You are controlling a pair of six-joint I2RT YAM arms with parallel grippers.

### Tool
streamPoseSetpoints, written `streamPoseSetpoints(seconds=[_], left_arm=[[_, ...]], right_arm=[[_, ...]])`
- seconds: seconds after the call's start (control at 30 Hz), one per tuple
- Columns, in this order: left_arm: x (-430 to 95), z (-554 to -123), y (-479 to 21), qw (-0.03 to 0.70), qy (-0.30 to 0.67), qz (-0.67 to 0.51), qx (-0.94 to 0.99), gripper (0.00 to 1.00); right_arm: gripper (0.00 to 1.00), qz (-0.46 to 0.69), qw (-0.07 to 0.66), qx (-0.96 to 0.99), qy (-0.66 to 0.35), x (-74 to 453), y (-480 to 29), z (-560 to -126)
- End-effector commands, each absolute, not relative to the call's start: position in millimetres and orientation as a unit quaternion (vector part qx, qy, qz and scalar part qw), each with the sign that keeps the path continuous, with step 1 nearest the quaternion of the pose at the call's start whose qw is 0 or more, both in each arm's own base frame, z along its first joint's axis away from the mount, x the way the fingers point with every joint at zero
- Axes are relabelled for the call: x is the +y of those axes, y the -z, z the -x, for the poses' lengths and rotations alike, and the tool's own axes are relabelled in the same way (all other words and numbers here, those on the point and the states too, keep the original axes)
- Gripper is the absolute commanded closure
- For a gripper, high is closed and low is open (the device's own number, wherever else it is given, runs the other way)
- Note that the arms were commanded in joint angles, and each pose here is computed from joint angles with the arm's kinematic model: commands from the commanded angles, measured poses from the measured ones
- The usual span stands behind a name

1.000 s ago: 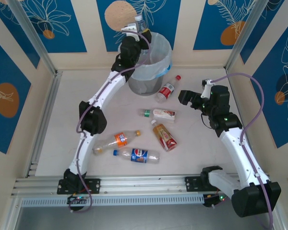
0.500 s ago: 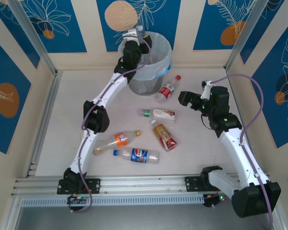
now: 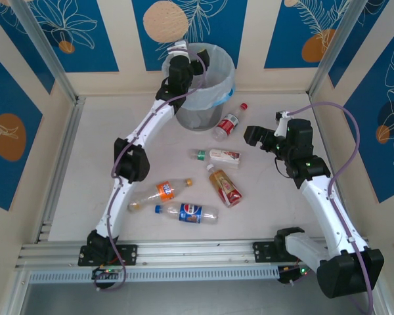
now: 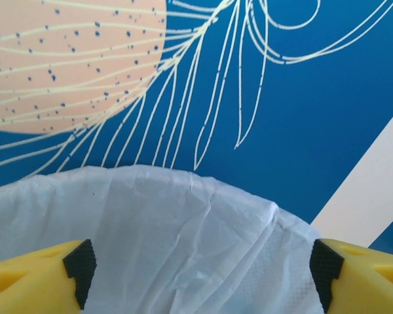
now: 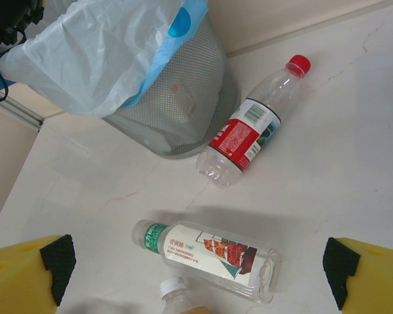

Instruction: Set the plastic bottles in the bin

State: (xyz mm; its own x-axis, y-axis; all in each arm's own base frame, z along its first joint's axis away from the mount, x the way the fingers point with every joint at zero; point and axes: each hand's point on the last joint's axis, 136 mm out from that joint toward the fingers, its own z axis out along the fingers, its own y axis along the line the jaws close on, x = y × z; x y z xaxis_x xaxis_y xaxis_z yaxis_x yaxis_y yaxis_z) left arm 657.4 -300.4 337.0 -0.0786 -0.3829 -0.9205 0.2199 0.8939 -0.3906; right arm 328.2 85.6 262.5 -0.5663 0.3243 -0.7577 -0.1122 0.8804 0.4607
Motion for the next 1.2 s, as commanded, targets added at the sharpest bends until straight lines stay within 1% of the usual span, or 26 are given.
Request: streamPoseSetpoints(seconds=[0.0,0.1,0.3,0.9,1.03,1.17], left_arm=[[-292.3,-643.5,-379.2,0.680,0.240,0.047,0.691,0.10],[-297.2,-635.9,-387.2,0.674,0.248,0.026,0.695,0.07],[-302.0,-619.5,-400.3,0.658,0.262,-0.001,0.706,0.07],[-308.6,-566.4,-468.2,0.659,0.310,-0.083,0.680,0.01],[-311.1,-543.4,-473.0,0.620,0.344,-0.105,0.697,0.01],[-304.5,-519.1,-455.3,0.582,0.340,-0.117,0.729,0.01]], right_arm=[[0.01,-0.076,0.447,0.861,-0.232,85.0,-252.0,-329.5],[0.01,-0.082,0.440,0.863,-0.234,85.6,-249.6,-331.9],[0.00,-0.091,0.426,0.869,-0.236,86.7,-241.9,-335.7],[0.01,-0.126,0.392,0.877,-0.248,86.4,-218.7,-354.8],[0.00,-0.158,0.366,0.878,-0.265,82.6,-201.8,-366.3],[0.01,-0.192,0.341,0.879,-0.271,77.2,-186.4,-382.8]])
